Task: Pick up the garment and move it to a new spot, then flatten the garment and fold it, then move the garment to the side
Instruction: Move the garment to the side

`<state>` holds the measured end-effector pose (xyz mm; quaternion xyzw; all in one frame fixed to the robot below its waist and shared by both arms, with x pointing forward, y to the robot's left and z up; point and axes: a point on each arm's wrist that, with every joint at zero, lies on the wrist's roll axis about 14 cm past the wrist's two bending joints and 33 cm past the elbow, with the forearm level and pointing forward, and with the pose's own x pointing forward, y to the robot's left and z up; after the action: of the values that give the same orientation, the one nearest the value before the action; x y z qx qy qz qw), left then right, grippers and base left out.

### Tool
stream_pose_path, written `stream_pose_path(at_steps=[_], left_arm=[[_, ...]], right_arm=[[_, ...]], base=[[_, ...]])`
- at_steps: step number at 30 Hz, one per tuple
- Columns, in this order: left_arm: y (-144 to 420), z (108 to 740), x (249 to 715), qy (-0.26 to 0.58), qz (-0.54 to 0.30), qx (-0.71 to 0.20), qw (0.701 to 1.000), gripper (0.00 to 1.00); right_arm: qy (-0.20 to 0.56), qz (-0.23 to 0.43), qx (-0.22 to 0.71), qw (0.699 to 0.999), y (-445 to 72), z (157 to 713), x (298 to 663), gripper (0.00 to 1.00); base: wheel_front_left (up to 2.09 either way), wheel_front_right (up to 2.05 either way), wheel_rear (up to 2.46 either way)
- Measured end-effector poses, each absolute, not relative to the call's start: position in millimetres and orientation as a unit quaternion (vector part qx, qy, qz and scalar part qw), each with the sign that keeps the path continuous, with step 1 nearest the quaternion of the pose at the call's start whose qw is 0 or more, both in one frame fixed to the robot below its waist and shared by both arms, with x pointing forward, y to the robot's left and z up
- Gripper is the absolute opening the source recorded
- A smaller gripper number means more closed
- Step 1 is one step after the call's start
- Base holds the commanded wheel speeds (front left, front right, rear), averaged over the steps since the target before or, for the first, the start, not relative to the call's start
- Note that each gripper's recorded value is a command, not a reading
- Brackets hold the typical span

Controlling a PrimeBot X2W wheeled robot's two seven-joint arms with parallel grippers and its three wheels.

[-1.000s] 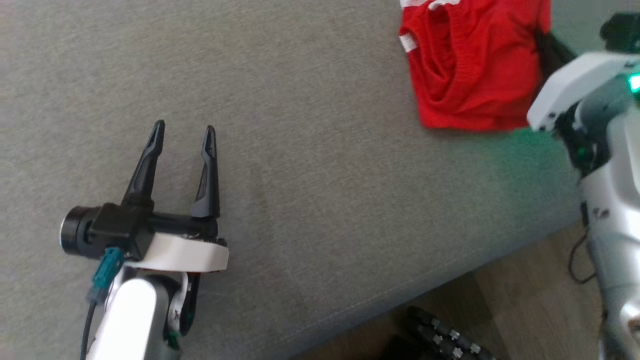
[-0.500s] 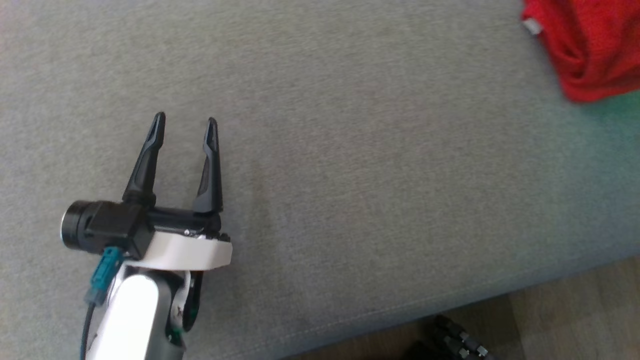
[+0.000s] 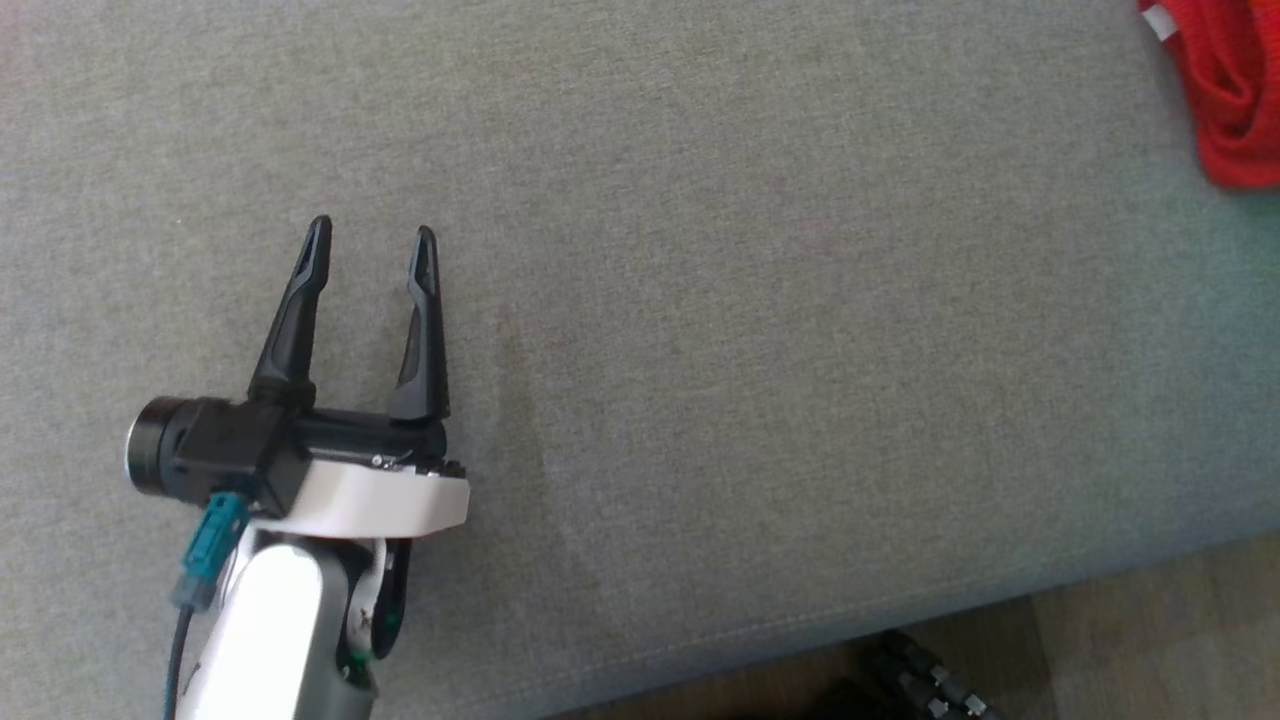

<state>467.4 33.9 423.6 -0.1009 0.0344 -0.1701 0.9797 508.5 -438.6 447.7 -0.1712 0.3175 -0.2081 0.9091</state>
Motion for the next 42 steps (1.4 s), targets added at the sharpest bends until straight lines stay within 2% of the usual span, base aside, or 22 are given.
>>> stream_pose_path(at_steps=[7,8,9,10,11,22,33,37,42], left_arm=[[34.7,424.9,469.2,0.030,-0.168,-0.100,0.980,1.00],[34.7,425.7,470.2,0.028,-0.168,-0.100,0.980,1.00],[34.9,426.2,470.5,0.028,-0.167,-0.100,0.980,1.00],[35.3,426.2,470.4,0.028,-0.166,-0.099,0.981,1.00],[35.5,426.4,470.1,0.028,-0.166,-0.099,0.981,1.00],[41.8,436.0,468.0,0.022,-0.154,-0.101,0.983,1.00],[64.0,470.1,461.8,-0.011,-0.115,-0.102,0.988,1.00],[83.9,484.0,452.1,-0.022,-0.082,-0.100,0.991,1.00],[113.6,489.1,416.0,-0.014,-0.036,-0.091,0.995,1.00]], right_arm=[[0.309,-0.226,-0.201,0.902,-447.5,460.1,508.5,0.00],[0.307,-0.228,-0.203,0.902,-447.3,461.2,509.0,0.28],[0.305,-0.228,-0.202,0.902,-445.3,460.9,509.9,0.49],[0.305,-0.228,-0.200,0.903,-442.8,459.4,510.4,0.86],[0.305,-0.227,-0.197,0.904,-439.9,457.7,511.0,1.00],[0.273,-0.194,-0.194,0.922,-407.8,457.0,522.4,1.00],[0.189,-0.114,-0.145,0.965,-340.6,483.7,542.0,1.00],[0.158,-0.083,-0.106,0.978,-309.6,487.8,531.8,1.00],[0.110,-0.021,-0.043,0.993,-245.4,493.1,504.5,1.00]], base=[[0.00,0.00,0.00],[0.00,0.00,0.00],[0.00,0.00,0.00],[0.00,0.00,0.00],[0.00,0.00,0.00],[0.00,0.00,0.00],[0.00,0.00,0.00],[0.00,0.00,0.00],[0.00,0.00,0.00]])
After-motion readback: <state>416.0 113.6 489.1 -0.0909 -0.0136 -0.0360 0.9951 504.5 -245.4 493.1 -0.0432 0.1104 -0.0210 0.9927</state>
